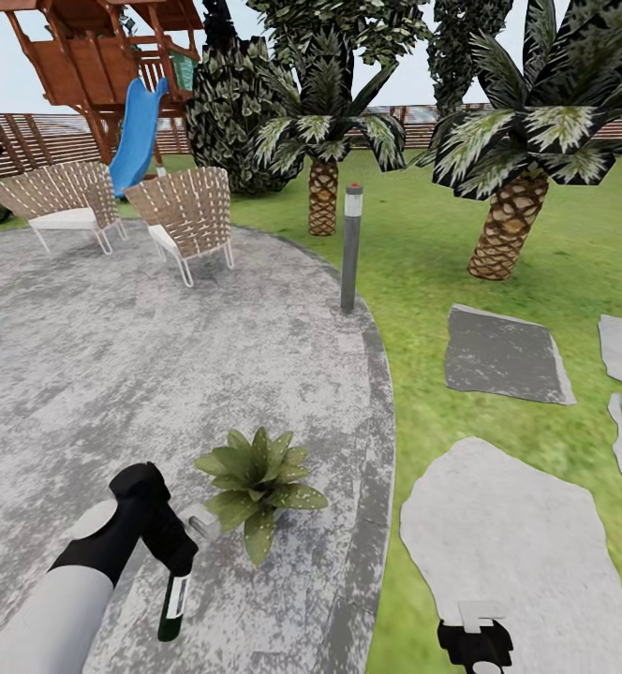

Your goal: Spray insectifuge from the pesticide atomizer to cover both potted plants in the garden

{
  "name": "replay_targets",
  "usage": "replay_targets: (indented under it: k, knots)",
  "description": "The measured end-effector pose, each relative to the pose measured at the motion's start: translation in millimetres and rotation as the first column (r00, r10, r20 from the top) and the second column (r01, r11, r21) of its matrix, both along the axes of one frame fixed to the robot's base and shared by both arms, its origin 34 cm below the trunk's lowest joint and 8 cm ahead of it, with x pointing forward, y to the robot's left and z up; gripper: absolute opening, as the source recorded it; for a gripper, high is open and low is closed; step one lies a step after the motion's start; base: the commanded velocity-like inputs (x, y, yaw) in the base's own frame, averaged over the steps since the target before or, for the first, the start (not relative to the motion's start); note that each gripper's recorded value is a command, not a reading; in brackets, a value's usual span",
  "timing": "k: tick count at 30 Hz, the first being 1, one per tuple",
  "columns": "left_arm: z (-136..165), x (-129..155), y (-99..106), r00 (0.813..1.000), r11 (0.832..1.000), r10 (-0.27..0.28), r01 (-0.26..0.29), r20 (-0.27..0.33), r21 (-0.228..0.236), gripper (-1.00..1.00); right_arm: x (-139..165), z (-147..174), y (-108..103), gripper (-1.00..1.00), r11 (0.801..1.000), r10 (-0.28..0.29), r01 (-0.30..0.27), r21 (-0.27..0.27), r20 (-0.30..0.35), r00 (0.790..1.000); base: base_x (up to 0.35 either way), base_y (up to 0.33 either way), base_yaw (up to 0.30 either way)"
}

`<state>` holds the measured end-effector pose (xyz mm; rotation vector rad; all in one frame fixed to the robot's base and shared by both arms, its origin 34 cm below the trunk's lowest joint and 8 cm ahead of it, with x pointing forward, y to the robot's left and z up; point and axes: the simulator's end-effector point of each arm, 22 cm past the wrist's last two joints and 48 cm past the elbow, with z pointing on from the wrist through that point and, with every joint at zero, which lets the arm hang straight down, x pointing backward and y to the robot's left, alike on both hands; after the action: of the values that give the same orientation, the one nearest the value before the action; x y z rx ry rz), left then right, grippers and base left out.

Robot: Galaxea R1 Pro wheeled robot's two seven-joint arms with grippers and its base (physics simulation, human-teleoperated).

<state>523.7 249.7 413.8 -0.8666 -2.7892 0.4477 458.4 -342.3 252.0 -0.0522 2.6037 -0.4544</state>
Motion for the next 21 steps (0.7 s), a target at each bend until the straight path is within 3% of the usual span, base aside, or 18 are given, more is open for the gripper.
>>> replay_targets:
  k: [4,8,10,14,21]
  knots:
    - [-2.8,-5.3,1.7,1.000,1.000,-0.004,0.004,-0.009,0.002,-1.00,0.1,0.0,0.0,1.00,1.000,0.001,-0.001,0.000,0.000,1.000,0.000,0.000,0.000]
    - [-20.9,-45.4,4.1,0.997,1.000,0.001,-0.001,-0.077,0.002,-1.00,0.1,-0.1,0.6,1.00,1.000,0.002,-0.002,0.001,0.000,1.000,0.000,0.000,0.000]
    - [-23.4,-52.0,2.4,0.996,1.000,0.009,-0.009,-0.088,-0.005,-1.00,0.0,-0.2,1.5,1.00,1.000,0.001,-0.001,0.003,0.000,1.000,0.000,0.000,0.000]
    - [-23.9,-47.3,0.3,0.998,1.000,0.014,-0.014,-0.064,0.001,-1.00,0.0,-0.5,4.1,1.00,1.000,-0.002,0.002,0.007,0.000,1.000,0.000,0.000,-0.053]
    - [-18.0,-32.3,1.7,0.999,1.000,0.017,-0.017,-0.038,0.007,-1.00,-0.6,-1.0,3.7,1.00,1.000,-0.004,0.004,0.007,-0.002,1.000,-0.106,0.099,-0.243]
